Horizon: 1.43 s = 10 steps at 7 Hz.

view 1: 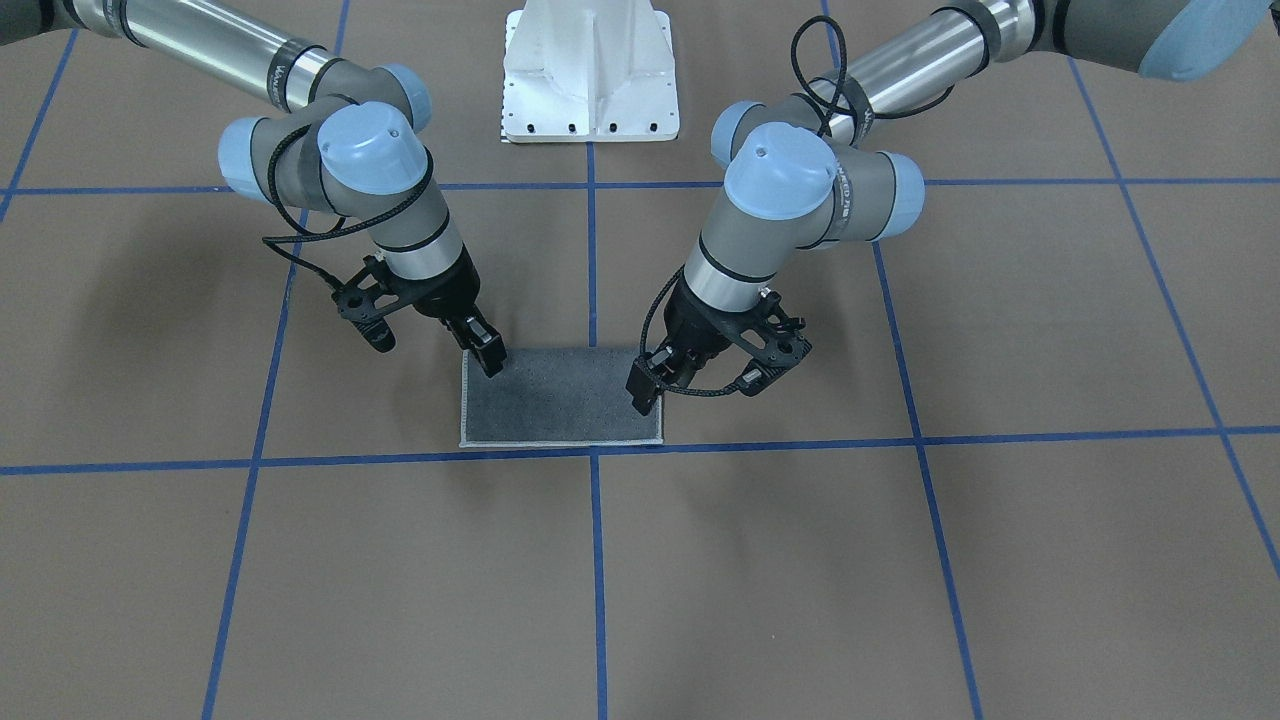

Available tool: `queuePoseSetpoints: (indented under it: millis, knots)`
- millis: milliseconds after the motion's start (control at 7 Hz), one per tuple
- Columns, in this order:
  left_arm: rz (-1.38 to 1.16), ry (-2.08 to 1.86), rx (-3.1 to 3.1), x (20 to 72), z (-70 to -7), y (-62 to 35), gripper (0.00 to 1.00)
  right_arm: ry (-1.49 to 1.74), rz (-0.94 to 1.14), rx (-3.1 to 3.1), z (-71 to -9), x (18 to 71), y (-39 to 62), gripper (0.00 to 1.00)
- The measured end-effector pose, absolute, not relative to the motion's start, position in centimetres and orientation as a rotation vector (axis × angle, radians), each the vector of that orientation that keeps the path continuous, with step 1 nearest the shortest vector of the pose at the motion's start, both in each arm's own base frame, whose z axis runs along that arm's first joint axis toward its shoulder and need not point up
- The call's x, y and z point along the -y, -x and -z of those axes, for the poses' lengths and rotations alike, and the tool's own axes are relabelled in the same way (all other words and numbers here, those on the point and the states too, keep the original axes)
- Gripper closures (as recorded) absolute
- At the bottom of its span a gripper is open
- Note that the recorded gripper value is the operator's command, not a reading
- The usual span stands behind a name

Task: Fold towel twice with both arms
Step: 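Release the left gripper and raise it while the right gripper holds the strip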

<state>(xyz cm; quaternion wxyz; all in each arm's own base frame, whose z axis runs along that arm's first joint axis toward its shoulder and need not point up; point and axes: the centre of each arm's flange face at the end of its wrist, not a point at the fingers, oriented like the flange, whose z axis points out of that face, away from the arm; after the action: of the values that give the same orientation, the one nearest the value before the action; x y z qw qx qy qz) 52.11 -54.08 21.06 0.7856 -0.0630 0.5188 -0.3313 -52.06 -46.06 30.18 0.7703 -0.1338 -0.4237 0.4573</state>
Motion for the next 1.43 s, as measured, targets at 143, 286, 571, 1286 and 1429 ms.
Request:
queuePoseSetpoints:
  millis: [143, 286, 571, 1286, 1429]
  knots:
    - [0.714, 0.136, -1.122, 54.0, -20.9, -51.9, 0.28, 0.313, -1.035, 0.912, -30.4, 45.8, 52.3, 0.38]
    - [0.714, 0.136, -1.124, 53.9, -20.8, -51.8, 0.28, 0.326, -1.063, 0.908, -30.5, 45.8, 52.4, 0.38]
    - [0.713, 0.135, -1.127, 53.8, -20.7, -51.7, 0.28, 0.320, -1.081, 0.904, -30.7, 45.6, 52.7, 0.38]
    - [0.713, 0.135, -1.126, 53.8, -20.7, -51.6, 0.28, 0.302, -1.080, 0.898, -31.1, 44.9, 53.4, 1.00]
    - [0.713, 0.135, -1.127, 53.8, -20.7, -51.6, 0.28, 0.302, -1.078, 0.900, -31.0, 44.8, 53.4, 1.00]
